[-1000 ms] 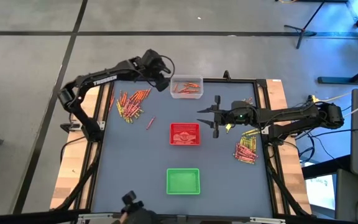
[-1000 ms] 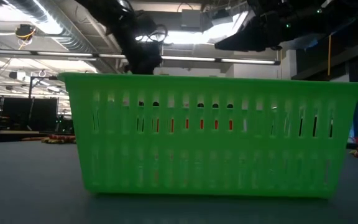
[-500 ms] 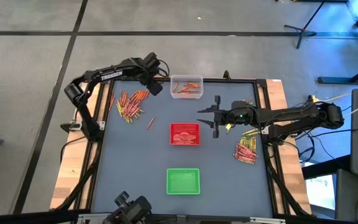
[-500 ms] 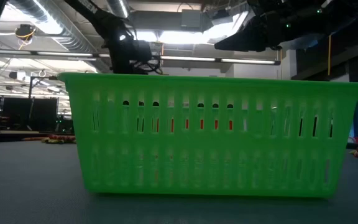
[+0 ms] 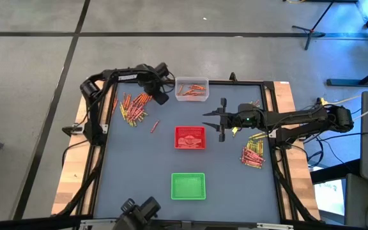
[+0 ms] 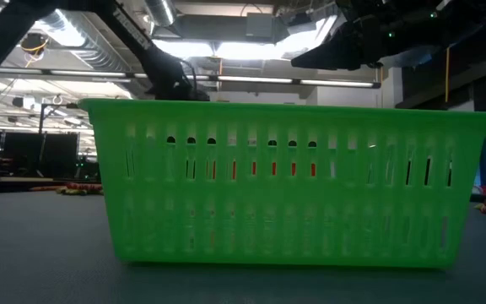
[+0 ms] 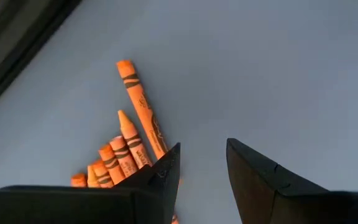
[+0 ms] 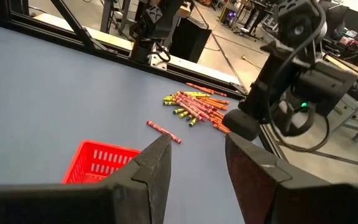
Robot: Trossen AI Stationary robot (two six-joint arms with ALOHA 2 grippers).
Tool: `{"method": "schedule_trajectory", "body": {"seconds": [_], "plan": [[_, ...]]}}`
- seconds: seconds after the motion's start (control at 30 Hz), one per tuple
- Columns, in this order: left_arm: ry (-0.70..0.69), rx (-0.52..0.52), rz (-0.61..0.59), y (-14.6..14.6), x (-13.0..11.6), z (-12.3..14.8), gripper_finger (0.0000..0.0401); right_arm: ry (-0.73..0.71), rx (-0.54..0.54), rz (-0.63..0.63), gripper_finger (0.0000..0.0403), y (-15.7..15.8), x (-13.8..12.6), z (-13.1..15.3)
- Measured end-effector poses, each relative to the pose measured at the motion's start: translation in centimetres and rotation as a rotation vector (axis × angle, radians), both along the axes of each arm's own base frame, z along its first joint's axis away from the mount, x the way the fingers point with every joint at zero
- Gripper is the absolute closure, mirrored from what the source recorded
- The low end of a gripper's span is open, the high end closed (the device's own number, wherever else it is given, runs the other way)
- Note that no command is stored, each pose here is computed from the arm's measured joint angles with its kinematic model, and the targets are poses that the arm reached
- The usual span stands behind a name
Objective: Sort crayons
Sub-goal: Put the orange crayon into the transparent bin
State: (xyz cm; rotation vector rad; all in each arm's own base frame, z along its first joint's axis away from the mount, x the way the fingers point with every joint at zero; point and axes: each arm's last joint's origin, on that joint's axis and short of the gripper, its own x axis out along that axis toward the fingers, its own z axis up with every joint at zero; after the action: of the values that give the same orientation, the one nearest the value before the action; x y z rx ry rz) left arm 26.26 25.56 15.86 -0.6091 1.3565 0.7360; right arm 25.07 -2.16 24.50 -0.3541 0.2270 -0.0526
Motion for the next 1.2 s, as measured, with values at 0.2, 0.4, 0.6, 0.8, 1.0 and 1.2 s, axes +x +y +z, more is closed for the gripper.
{"method": "schedule_trajectory", "body": {"seconds": [0.2, 0.4, 0.6, 0.8, 1.0, 1.2], "plan": [[0.084, 0.039, 0.024, 0.7, -0.4, -1.2, 0.0287, 0.0, 0.0, 0.0, 0.0252, 0.0, 0.0, 0.0], [0.078, 0.042, 0.016, 0.7, -0.3, -1.3, 0.0287, 0.0, 0.0, 0.0, 0.0252, 0.0, 0.0, 0.0], [0.092, 0.094, 0.027, 0.6, -0.4, -0.4, 0.0287, 0.0, 0.0, 0.0, 0.0252, 0.0, 0.0, 0.0], [0.091, 0.101, 0.069, 1.2, -0.9, -0.4, 0.0287, -0.002, 0.0, 0.0, 0.0252, 0.0, 0.0, 0.0], [0.041, 0.048, 0.082, 1.6, -1.2, -0.6, 0.0287, -0.001, 0.0, 0.0, 0.0252, 0.0, 0.0, 0.0], [0.052, 0.04, 0.109, 2.3, -1.9, -1.1, 0.0287, 0.0, -0.001, 0.0, 0.0252, 0.0, 0.0, 0.0]]}}
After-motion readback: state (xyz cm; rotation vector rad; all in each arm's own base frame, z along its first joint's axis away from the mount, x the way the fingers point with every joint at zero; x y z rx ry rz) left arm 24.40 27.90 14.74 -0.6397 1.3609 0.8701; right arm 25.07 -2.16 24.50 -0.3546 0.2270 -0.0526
